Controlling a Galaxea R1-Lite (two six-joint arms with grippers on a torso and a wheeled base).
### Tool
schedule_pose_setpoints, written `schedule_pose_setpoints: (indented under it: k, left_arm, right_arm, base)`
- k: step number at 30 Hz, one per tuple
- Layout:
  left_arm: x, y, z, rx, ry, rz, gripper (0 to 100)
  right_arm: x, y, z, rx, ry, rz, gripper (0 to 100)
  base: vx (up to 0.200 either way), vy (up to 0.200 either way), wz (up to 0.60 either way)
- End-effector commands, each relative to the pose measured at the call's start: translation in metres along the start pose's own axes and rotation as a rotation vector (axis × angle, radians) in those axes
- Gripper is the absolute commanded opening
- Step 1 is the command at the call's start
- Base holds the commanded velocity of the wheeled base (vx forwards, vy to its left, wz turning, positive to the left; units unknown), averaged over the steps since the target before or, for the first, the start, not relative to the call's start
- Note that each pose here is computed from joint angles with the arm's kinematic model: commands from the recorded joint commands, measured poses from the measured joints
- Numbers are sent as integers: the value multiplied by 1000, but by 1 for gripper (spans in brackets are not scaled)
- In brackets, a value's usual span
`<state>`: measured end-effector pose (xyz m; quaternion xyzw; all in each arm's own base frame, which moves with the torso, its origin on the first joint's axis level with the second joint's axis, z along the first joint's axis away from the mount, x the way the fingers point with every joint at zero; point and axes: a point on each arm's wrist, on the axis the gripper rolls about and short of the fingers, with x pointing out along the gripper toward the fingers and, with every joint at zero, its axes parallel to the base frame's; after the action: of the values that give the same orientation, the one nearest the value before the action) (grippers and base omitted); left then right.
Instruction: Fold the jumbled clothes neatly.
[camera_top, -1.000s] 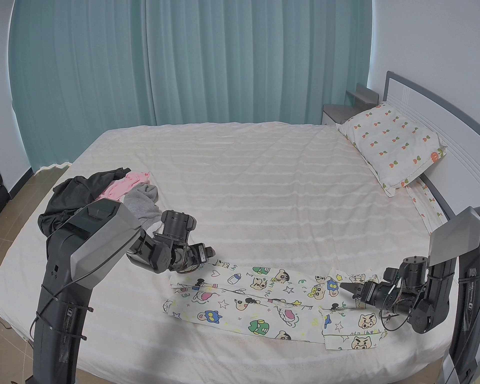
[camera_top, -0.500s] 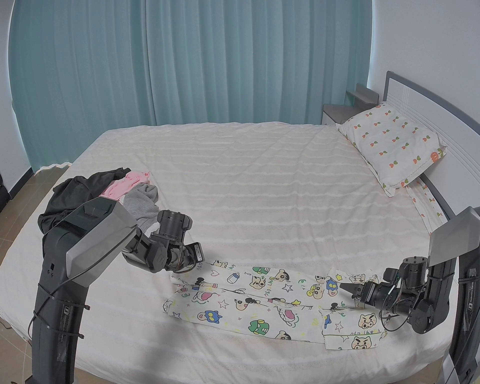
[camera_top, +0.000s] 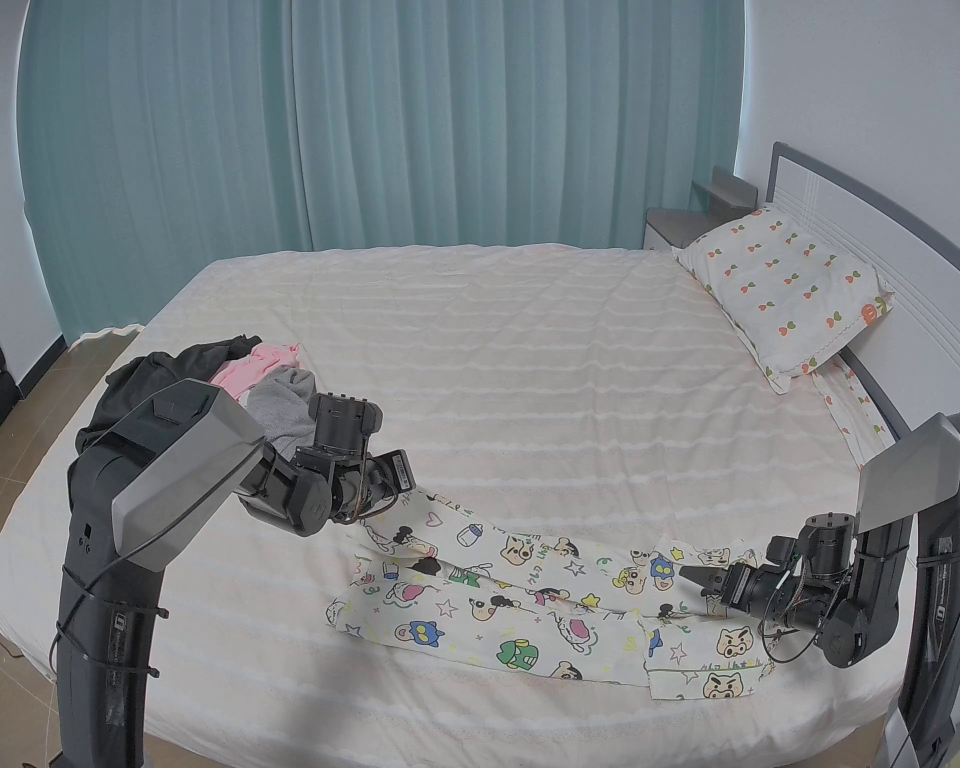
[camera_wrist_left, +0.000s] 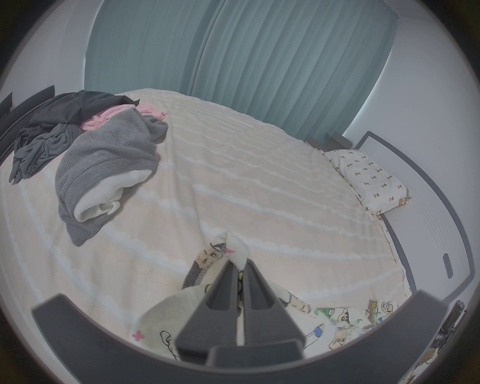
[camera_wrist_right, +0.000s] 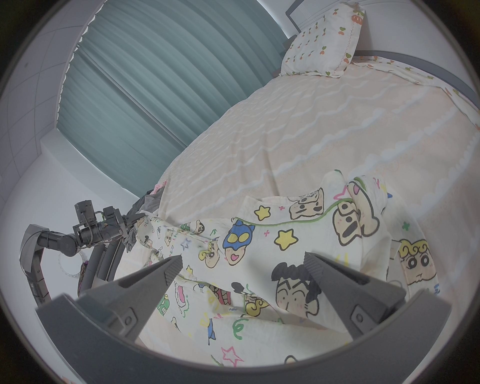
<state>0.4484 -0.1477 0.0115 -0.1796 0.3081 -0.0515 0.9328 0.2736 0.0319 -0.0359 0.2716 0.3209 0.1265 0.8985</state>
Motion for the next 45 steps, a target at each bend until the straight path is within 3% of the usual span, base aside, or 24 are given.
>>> schedule_pose_setpoints:
  k: [1, 7, 22, 32, 45]
  left_arm:
    - [-2, -7, 7, 2, -42, -26, 0]
    - [-5, -15, 20, -2, -147, -84, 0]
    - [-9, -24, 33, 64, -258, -144, 0]
    - [1, -16, 20, 101, -243, -119, 0]
    - [-10, 12, -23, 201, -262, -106, 0]
  right_arm:
    - [0, 1, 1, -4, -7, 6, 100]
    - [0, 2, -1, -5, 0, 8, 100]
    - [0, 2, -1, -7, 0, 8, 100]
    - [0, 1, -1, -4, 2, 7, 100]
    - [0, 1, -1, -6, 2, 7, 100]
  base:
    - [0, 0, 0]
    - [0, 0, 0]
    - [0, 0, 0]
    - [0, 0, 0]
    - [0, 0, 0]
